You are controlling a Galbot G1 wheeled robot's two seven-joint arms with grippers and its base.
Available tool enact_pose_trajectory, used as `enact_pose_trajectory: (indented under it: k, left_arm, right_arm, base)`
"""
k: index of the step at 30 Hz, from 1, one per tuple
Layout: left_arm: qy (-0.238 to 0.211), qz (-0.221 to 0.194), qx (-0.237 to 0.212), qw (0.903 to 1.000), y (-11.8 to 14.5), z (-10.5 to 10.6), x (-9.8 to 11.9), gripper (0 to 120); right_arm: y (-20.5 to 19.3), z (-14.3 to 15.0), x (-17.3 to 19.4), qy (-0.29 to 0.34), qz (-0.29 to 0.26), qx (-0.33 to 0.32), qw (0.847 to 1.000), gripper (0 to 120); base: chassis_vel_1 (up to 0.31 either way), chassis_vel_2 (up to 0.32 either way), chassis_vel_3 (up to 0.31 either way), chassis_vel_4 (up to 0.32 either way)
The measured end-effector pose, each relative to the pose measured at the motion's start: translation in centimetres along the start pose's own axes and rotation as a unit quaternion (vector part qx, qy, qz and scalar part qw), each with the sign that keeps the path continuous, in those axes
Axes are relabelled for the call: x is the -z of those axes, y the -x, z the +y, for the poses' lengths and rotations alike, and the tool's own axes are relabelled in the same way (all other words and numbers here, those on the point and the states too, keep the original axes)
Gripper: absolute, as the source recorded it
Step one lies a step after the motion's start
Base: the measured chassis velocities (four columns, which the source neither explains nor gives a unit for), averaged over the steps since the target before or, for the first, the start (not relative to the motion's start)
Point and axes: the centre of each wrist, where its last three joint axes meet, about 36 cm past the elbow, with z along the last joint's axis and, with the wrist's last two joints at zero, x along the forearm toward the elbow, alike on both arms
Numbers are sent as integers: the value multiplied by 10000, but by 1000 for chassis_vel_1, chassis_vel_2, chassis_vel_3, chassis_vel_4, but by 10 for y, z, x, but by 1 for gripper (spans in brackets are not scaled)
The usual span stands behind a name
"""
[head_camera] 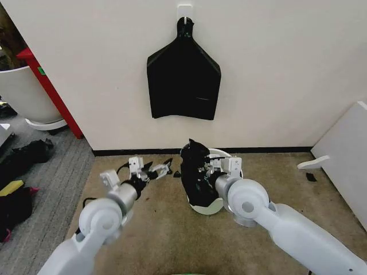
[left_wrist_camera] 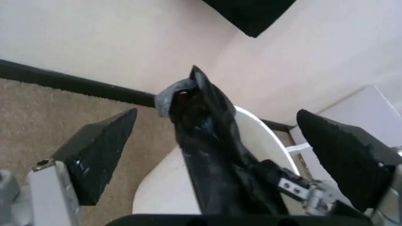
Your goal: Place the garbage bag over the trash bin.
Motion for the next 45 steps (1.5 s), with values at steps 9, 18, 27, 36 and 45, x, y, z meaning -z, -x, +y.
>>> enact_pose_trajectory:
  k: [9, 18, 27, 36, 45]
  left_arm:
    - [575, 643, 543, 9948, 19, -20, -13, 100]
    - [974, 924, 789, 9878, 42, -31, -21, 100]
    - [1094, 1064, 784, 9852, 65, -34, -22, 100]
    - [1140, 1157, 739, 9839, 85, -41, -27, 100]
    - [1223, 1183, 867, 9816, 101, -38, -33, 100]
  right_arm:
    - [1, 1, 1, 44, 19, -5, 10000, 0]
    - [-2, 0, 1, 74, 46, -6, 10000, 0]
    - [-7, 0, 0, 94, 23, 15, 10000, 0]
    - [-12, 1, 1, 130, -10, 52, 9999, 0]
    - [-18, -5, 5, 169, -66, 21, 9998, 0]
  base:
    - [0, 0, 0, 0]
    - [0, 0, 0, 0]
    - [0, 0, 0, 0]
    - [0, 0, 0, 0]
    - [0, 0, 0, 0]
